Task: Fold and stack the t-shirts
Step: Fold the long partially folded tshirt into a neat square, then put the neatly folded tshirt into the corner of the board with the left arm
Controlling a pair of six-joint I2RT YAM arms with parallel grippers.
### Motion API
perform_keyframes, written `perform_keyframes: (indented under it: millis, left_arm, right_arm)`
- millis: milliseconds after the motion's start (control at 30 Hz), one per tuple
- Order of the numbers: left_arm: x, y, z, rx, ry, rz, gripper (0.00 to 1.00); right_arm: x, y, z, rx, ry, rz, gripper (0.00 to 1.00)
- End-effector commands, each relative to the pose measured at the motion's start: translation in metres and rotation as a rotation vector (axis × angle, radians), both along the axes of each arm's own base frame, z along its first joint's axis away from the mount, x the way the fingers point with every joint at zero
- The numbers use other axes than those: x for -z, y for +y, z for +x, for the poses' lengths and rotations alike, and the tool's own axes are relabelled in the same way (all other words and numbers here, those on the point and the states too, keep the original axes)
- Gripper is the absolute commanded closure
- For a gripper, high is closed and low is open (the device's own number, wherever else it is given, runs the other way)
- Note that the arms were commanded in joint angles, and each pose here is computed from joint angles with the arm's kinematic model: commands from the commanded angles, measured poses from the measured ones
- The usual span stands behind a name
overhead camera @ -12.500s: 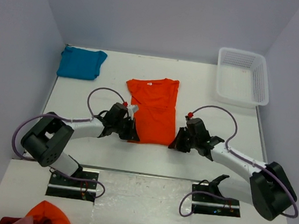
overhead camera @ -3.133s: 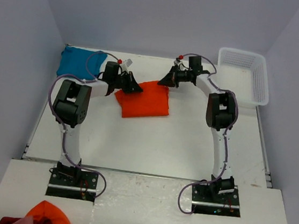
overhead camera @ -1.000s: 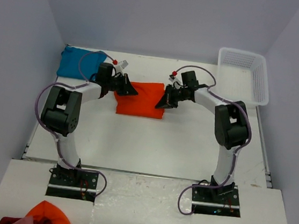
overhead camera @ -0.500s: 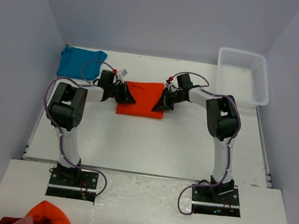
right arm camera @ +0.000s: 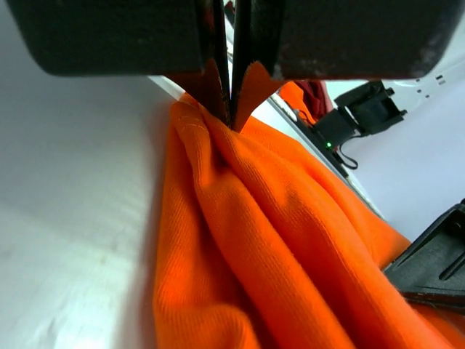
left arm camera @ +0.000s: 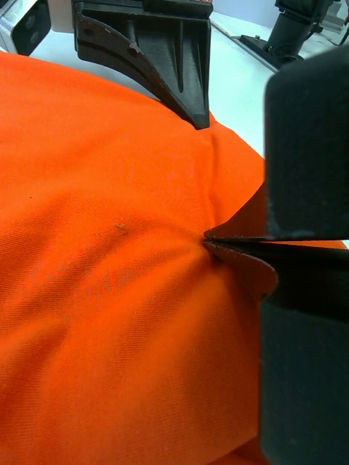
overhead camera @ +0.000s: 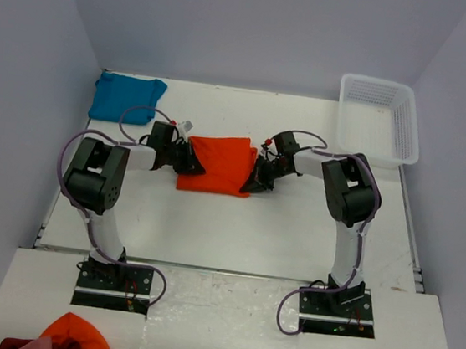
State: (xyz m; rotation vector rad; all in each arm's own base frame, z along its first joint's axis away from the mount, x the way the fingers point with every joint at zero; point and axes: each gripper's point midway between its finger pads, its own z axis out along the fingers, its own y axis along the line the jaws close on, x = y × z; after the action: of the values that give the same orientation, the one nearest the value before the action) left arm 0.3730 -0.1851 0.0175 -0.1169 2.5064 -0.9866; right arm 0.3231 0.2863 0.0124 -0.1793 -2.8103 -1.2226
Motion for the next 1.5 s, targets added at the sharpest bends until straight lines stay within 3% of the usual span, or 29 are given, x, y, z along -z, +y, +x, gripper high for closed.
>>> perform_keyframes:
  millis: [0,233,400,533,667,767,800,867,900,967,1133,1467]
  left_arm:
    - [0.025,0.017,-0.024,-0.039,0.075,0.096,1.0]
    - [0.022,0.009,-0.048,-0.013,0.07,0.12,1.0]
    - [0.003,0.007,-0.053,-0.028,0.001,0.145,0.97]
    - [-0.03,0.01,-0.04,-0.043,-0.087,0.166,0.8]
    - [-0.084,0.006,-0.022,-0.055,-0.205,0.158,0.65]
    - [-0.115,0.015,-0.018,-0.095,-0.248,0.207,0.45]
    - [-0.113,0.023,-0.024,-0.11,-0.204,0.249,0.31]
    - [-0.119,0.037,-0.02,-0.165,-0.196,0.318,0.17]
    - [-0.109,0.045,-0.027,-0.175,-0.144,0.362,0.0]
    - [-0.103,0.055,-0.027,-0.19,-0.105,0.422,0.0]
    - [-0.076,0.061,-0.036,-0.146,-0.028,0.431,0.0]
    - [-0.059,0.095,-0.021,-0.156,0.014,0.445,0.03]
  right_arm:
    - [0.019,-0.013,-0.012,0.012,-0.019,-0.104,1.0]
    - [0.037,-0.02,-0.053,-0.009,-0.027,-0.149,1.0]
    - [0.025,-0.019,-0.061,-0.066,-0.175,-0.114,1.0]
    - [-0.004,-0.008,-0.055,-0.126,-0.308,-0.056,0.82]
    - [-0.053,-0.002,-0.047,-0.166,-0.454,-0.009,0.73]
    - [-0.099,-0.003,-0.049,-0.172,-0.563,0.013,0.61]
    - [-0.112,-0.003,-0.051,-0.173,-0.595,0.012,0.58]
    - [-0.143,-0.009,-0.057,-0.154,-0.663,0.009,0.48]
    - [-0.152,-0.011,-0.06,-0.152,-0.686,0.005,0.45]
    - [-0.166,-0.016,-0.069,-0.16,-0.713,0.004,0.42]
    - [-0.201,-0.036,-0.086,-0.127,-0.832,0.0,0.42]
    - [-0.188,-0.047,-0.113,-0.151,-0.843,0.032,0.42]
